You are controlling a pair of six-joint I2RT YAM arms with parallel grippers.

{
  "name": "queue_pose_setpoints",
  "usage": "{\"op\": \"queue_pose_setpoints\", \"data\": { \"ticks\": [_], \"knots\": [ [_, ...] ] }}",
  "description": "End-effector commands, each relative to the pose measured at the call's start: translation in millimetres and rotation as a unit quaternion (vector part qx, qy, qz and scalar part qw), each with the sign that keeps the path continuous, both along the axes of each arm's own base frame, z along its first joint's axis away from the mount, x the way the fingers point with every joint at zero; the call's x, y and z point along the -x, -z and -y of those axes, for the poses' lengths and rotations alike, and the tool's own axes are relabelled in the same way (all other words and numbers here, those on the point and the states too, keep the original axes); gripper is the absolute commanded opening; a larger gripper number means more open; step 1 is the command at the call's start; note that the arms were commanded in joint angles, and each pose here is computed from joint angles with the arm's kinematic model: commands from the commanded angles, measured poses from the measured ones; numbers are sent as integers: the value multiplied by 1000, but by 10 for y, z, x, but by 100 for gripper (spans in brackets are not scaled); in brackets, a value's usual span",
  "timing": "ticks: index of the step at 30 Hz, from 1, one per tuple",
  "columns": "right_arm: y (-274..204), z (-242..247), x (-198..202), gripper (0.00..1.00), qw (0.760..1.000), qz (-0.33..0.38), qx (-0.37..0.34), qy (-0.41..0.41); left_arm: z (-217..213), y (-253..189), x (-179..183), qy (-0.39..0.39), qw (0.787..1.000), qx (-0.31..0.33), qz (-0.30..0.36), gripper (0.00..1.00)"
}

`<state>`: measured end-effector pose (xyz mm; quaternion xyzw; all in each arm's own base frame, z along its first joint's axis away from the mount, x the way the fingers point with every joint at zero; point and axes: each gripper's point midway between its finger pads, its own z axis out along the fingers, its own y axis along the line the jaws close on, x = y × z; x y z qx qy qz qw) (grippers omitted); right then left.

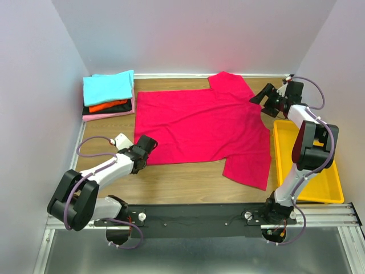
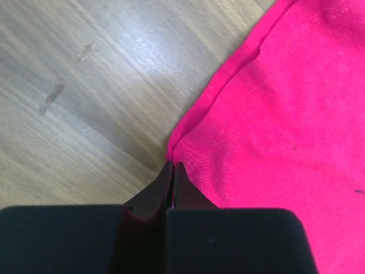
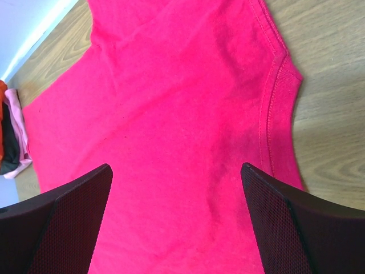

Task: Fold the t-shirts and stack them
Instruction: Fold the tshirt

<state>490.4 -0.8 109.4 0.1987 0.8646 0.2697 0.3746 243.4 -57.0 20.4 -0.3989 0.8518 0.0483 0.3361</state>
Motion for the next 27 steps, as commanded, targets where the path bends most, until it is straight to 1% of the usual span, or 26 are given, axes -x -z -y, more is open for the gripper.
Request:
{"op": "queue_pose_setpoints", "data": {
  "ticks": [1, 2, 3, 4, 7, 10, 11, 13, 16, 17, 19, 21, 22, 23, 24, 25, 27],
  "knots": [
    [-151, -7, 26, 100, 1000, 22, -4, -4, 62, -153, -203, 28, 999, -7, 28, 0],
    [-174, -23, 41, 100, 1000, 27, -6, -8, 90, -253, -301, 43, 998, -11, 50, 0],
    [-201, -22, 34, 100, 999, 31, -7, -9, 76, -270, -301, 52, 997, -20, 49, 0],
    [-194, -43, 51, 100, 999, 30, -13, -8, 94, -352, -379, 63, 996, -25, 66, 0],
    [-272, -130, 62, 100, 999, 43, -16, -15, 91, -509, -471, 68, 992, -30, 99, 0],
    [-344, -352, 37, 100, 998, 54, 6, -26, -21, -683, -502, 63, 988, -58, 131, 0],
    [-346, -529, 45, 100, 997, 55, 12, -43, -77, -800, -513, 58, 985, -69, 149, 0],
    [-339, -621, 55, 100, 997, 54, 25, -38, -131, -926, -535, 53, 981, -80, 171, 0],
    [-209, -792, 177, 98, 997, 39, 37, -48, -196, -1163, -613, 59, 971, -94, 211, 0],
    [-183, -895, 236, 98, 997, 36, 42, -58, -192, -1193, -633, 64, 971, -88, 215, 0],
    [-70, -914, 366, 98, 997, 20, 56, -53, -276, -1250, -716, 69, 967, -96, 225, 0],
    [-126, -971, 486, 98, 996, 24, 66, -50, -240, -1226, -802, 97, 966, -88, 224, 0],
    [-61, -977, 583, 98, 996, 15, 68, -48, -291, -1250, -856, 92, 965, -87, 229, 0],
    [-50, -1028, 653, 98, 996, 12, 73, -50, -278, -1179, -880, 110, 966, -91, 214, 0],
    [-123, -996, 689, 98, 995, 19, 87, -38, -272, -1191, -931, 117, 965, -90, 218, 0],
    [-98, -994, 745, 98, 995, 14, 94, -34, -277, -1232, -991, 122, 963, -92, 224, 0],
    [-71, -1036, 834, 98, 994, 3, 106, -32, -362, -1213, -1044, 117, 964, -99, 215, 0]
  ]
}}
